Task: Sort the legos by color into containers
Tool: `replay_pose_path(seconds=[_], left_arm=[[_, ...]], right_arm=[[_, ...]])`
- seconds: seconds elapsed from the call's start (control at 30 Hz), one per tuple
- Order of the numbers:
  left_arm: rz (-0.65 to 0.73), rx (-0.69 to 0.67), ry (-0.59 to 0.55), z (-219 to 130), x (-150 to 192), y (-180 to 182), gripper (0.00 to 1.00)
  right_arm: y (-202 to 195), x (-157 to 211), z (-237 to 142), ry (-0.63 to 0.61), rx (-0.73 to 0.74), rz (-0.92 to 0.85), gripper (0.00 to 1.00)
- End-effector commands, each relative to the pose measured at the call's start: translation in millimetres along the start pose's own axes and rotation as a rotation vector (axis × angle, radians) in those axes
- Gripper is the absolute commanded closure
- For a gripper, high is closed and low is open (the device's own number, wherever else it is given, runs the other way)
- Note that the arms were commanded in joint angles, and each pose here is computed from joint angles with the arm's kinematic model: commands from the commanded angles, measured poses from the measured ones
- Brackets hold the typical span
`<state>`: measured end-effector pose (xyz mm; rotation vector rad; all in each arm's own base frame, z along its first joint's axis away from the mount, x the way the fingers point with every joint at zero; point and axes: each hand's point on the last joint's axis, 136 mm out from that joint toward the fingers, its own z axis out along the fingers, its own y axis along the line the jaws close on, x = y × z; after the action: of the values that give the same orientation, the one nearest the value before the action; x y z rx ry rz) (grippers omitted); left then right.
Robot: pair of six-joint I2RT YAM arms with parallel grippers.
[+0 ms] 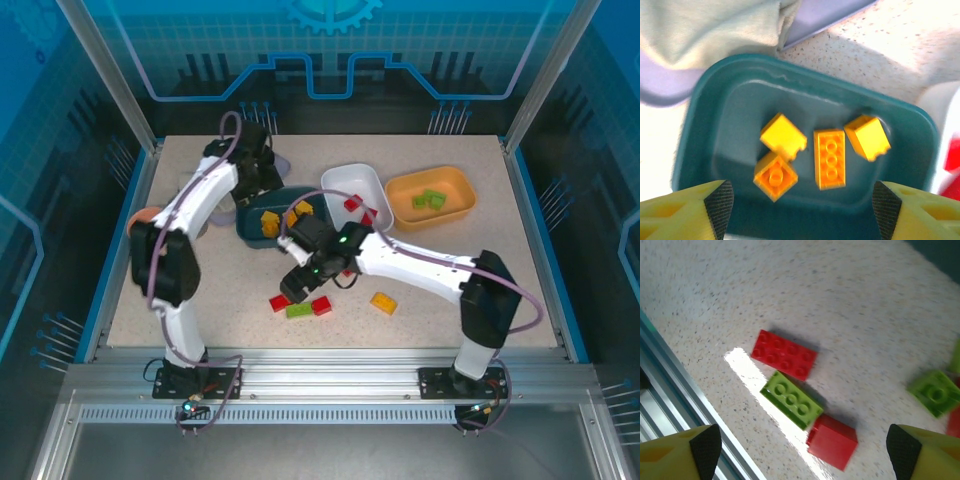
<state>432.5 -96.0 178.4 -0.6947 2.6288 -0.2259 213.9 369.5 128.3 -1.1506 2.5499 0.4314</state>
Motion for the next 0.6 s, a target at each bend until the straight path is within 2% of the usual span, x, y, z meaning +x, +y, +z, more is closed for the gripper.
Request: replay_pose_path(seconds=[0.0,0.07,0.27,0.57], left_arm=[[-0.060,0.031,-0.075,-55.0,13.4,21.5,0.22],[-0.100,0.042,-0.113,-78.0,25.7,38.5,0.21],[-0.199,0.061,-0.200,-128.8,66.5,90.5,0.19],[-0.228,0.111,-0.254,-172.4,100.9,128.8,0.15]], right_arm=[[15.0,6.3,17.3,0.076,0.049,-0.112,0.07],[18.6,5.7,30.8,0.123,0.079,-0.090,0.05],[14.7,1.4,57.6,0.235,0.176,0.137,0.03],[13.0,7.7,83.4,0.290,0.276,0.336,0.03]])
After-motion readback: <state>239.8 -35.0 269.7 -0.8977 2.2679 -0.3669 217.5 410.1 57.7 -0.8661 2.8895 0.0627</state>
